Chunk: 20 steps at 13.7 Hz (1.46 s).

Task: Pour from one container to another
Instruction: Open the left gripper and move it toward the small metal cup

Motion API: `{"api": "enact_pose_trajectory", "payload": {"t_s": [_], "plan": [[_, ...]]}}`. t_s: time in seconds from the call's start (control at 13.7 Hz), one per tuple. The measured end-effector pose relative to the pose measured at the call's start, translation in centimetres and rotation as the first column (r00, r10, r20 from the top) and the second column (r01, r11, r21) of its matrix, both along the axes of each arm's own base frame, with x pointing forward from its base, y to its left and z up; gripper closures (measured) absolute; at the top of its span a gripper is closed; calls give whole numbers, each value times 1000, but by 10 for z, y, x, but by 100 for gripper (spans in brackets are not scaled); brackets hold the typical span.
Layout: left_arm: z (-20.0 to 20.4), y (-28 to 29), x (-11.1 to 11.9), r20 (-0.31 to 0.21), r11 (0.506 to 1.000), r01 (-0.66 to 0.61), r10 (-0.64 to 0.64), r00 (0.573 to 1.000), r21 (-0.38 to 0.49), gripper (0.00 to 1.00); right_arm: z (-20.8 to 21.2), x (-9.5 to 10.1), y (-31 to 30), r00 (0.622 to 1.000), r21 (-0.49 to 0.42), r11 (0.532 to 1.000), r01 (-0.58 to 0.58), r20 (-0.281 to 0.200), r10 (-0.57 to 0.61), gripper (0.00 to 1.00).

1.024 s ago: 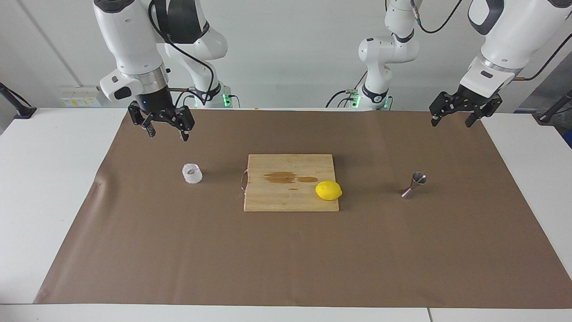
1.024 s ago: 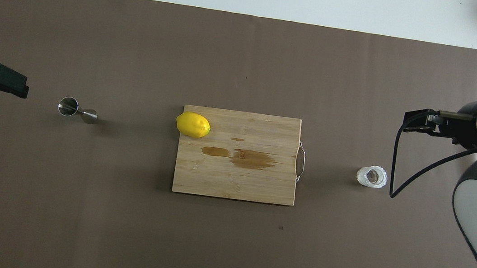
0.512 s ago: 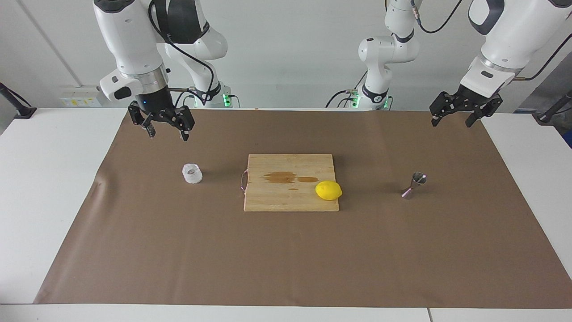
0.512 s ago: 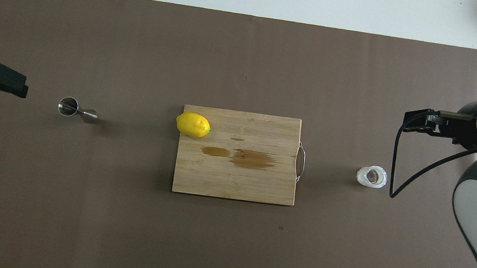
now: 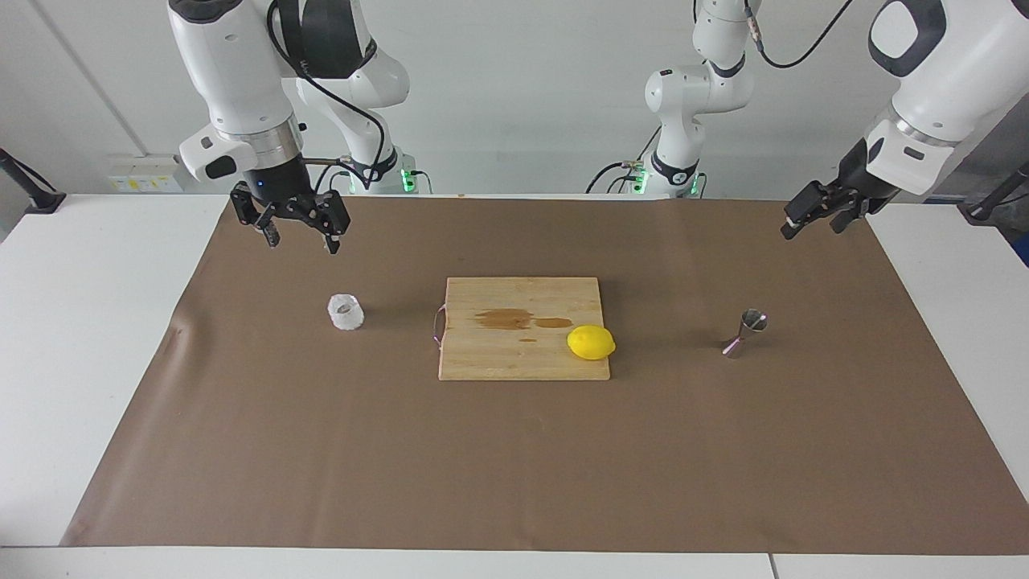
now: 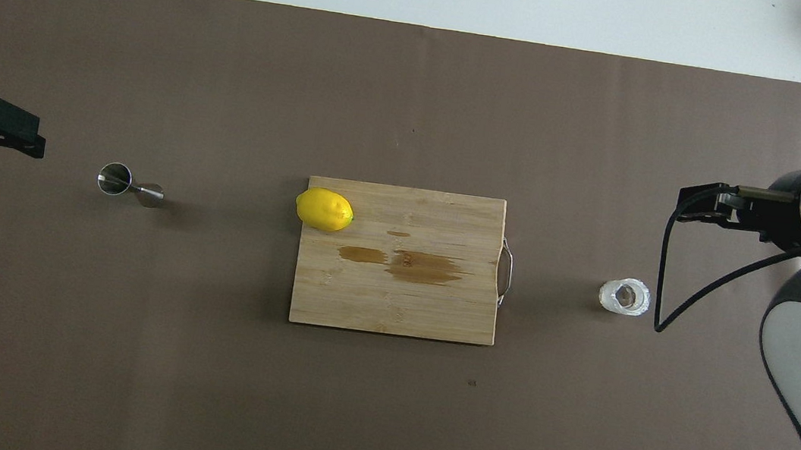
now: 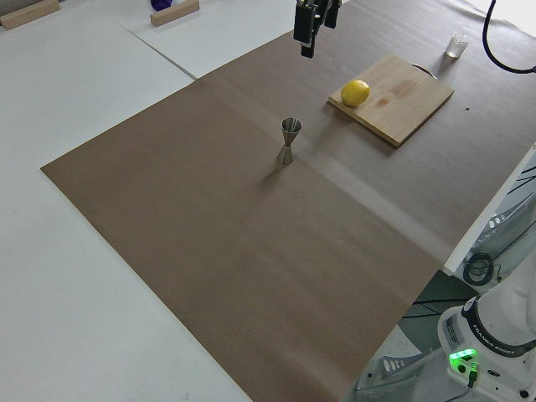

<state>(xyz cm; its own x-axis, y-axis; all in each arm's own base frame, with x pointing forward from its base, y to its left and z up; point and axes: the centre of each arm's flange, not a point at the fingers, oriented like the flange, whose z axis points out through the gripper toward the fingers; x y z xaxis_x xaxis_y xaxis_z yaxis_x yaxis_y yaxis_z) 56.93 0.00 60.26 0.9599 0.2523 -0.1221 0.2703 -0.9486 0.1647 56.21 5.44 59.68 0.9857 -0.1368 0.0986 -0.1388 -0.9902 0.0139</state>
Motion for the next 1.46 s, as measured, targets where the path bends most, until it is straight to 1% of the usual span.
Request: {"api": "enact_pose_trajectory", "payload": {"t_s": [0.15,0.29,0.51,0.66,0.8,0.95,1.24,1.46], "plan": [[-31,18,14,-69,994,-102,100,993,-25,0,0,0,0,1000,0,1000,0,0,0,0],[-65,30,26,-142,981,-190,181,973,-47,0,0,0,0,1000,0,1000,0,0,0,0],[-109,57,40,-246,937,-337,308,919,-87,0,0,0,0,1000,0,1000,0,0,0,0],[-136,73,47,-300,903,-417,373,878,-98,0,0,0,0,1000,0,1000,0,0,0,0],[-165,86,52,-347,881,-463,405,846,-100,0,0,0,0,1000,0,1000,0,0,0,0],[-192,91,56,-395,866,-487,411,821,-112,0,0,0,0,1000,0,1000,0,0,0,0],[-231,85,62,-453,849,-515,414,789,-121,0,0,0,0,1000,0,1000,0,0,0,0],[-252,78,61,-505,825,-545,411,759,-147,0,0,0,0,1000,0,1000,0,0,0,0]]}}
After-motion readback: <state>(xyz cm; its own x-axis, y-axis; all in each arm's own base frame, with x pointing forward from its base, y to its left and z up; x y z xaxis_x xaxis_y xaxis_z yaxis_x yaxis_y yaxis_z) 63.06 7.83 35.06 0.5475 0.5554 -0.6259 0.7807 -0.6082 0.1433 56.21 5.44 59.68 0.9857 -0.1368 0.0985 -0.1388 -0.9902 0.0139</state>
